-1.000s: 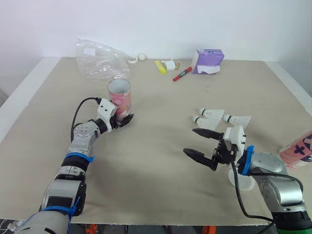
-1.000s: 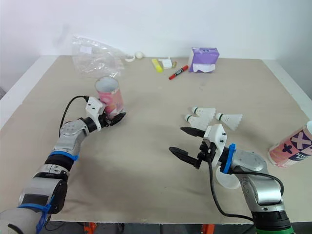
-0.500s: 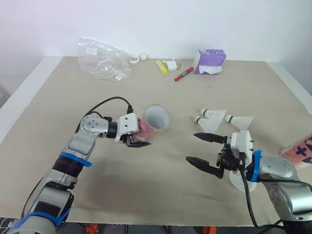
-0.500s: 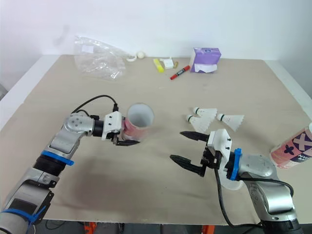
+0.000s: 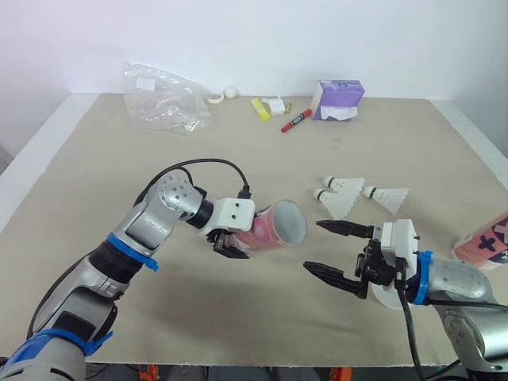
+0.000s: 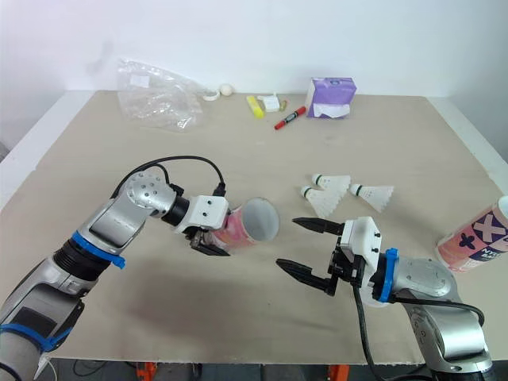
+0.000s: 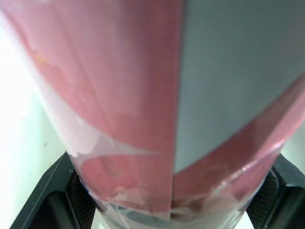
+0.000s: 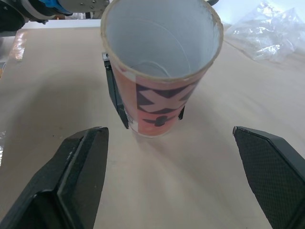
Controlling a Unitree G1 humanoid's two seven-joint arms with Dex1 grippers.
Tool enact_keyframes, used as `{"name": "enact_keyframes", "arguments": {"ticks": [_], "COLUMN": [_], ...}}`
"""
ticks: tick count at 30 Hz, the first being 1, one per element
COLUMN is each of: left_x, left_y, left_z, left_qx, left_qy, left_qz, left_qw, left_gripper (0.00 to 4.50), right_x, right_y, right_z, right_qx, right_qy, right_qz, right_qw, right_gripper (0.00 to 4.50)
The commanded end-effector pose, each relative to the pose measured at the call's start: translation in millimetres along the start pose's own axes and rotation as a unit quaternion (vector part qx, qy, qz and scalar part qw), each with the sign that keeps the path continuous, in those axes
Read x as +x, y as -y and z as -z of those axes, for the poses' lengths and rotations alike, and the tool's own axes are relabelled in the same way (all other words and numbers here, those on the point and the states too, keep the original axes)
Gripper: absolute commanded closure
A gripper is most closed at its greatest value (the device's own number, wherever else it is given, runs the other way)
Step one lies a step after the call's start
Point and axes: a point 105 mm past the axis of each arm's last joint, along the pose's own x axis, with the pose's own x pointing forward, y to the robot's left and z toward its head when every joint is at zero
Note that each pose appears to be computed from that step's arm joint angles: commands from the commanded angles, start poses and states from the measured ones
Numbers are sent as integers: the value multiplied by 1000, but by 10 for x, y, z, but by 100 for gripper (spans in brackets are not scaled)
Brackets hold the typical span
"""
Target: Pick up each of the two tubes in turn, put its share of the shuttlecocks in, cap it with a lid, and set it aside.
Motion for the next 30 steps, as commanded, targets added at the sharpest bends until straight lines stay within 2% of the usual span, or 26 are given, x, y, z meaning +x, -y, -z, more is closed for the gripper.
{"name": "enact_keyframes", "arguments": {"ticks": [1,8,16,21,30], "left_x": [1,-13,-7,-2,-26], "left_y": [7,-1,14,17,40], "left_z": [-76,-75,-77,-109,-91], "left_qx": [10,5,5,6,3], "left_qy": [-13,-18,-22,-22,-25], "left_qz": [7,5,8,10,4], "left_qw": [1000,1000,1000,1000,1000], "left_gripper": [83,83,83,83,83], "right_x": [24,-130,-328,-274,-65], "right_y": [-23,239,656,761,866], "right_z": [-134,-108,262,410,457], "right_qx": [-20,26,110,140,156], "right_qy": [20,27,-20,-34,-29], "right_qz": [2,115,298,324,314], "right_qw": [1000,993,948,935,936], "right_gripper": [0,0,0,0,0]}}
